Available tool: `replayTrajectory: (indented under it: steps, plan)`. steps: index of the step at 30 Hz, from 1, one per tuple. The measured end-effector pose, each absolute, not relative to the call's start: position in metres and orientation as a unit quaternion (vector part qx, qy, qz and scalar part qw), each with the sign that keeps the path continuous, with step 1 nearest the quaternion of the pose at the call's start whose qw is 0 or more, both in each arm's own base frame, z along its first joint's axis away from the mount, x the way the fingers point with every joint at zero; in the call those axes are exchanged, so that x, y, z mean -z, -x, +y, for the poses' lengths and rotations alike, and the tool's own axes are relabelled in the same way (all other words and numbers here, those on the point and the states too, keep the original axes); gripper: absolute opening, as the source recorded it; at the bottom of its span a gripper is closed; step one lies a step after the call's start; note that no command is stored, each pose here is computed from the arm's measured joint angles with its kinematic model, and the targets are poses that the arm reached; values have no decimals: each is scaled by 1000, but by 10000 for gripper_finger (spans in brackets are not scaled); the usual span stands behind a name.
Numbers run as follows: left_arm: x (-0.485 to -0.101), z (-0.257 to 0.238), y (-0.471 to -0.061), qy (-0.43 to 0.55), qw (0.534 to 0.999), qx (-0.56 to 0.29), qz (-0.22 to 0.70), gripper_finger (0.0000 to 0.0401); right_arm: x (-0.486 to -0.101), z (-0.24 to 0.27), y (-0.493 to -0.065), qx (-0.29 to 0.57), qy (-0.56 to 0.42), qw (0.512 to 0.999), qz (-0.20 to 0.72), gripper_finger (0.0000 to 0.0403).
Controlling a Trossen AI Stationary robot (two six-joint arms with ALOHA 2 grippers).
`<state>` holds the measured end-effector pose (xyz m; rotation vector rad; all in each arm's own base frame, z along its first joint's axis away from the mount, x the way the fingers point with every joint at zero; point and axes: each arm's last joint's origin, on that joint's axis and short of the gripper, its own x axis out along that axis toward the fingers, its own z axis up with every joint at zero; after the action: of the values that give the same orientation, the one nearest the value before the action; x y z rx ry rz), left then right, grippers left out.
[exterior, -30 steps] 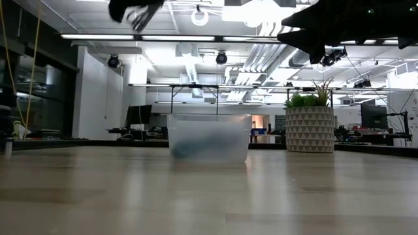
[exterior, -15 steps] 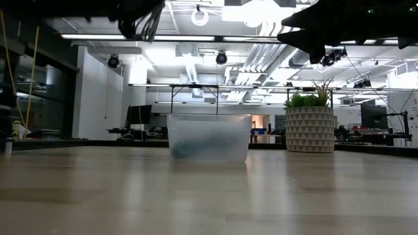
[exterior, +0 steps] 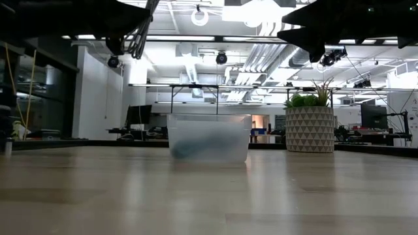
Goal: Pick and place USB-C Cables
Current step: Put the white charger cable into the transparent bin
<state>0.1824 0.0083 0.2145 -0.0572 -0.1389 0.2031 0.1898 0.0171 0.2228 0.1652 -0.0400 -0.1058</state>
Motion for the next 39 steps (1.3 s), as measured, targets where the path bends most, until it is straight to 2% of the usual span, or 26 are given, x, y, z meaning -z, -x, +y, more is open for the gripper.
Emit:
replayTrajectory:
  steps: [30, 35, 39]
  plan:
    - [-216, 8, -183, 23, 992, -102, -76, 0, -223, 17, -190, 53, -81, 995, -20, 195]
    - [-217, 8, -190, 34, 988, -100, -114, 0, -223, 16, -190, 64, -81, 994, -21, 195]
    - [-216, 8, -210, 42, 990, -100, -95, 0, -223, 16, -190, 66, -82, 994, -21, 195]
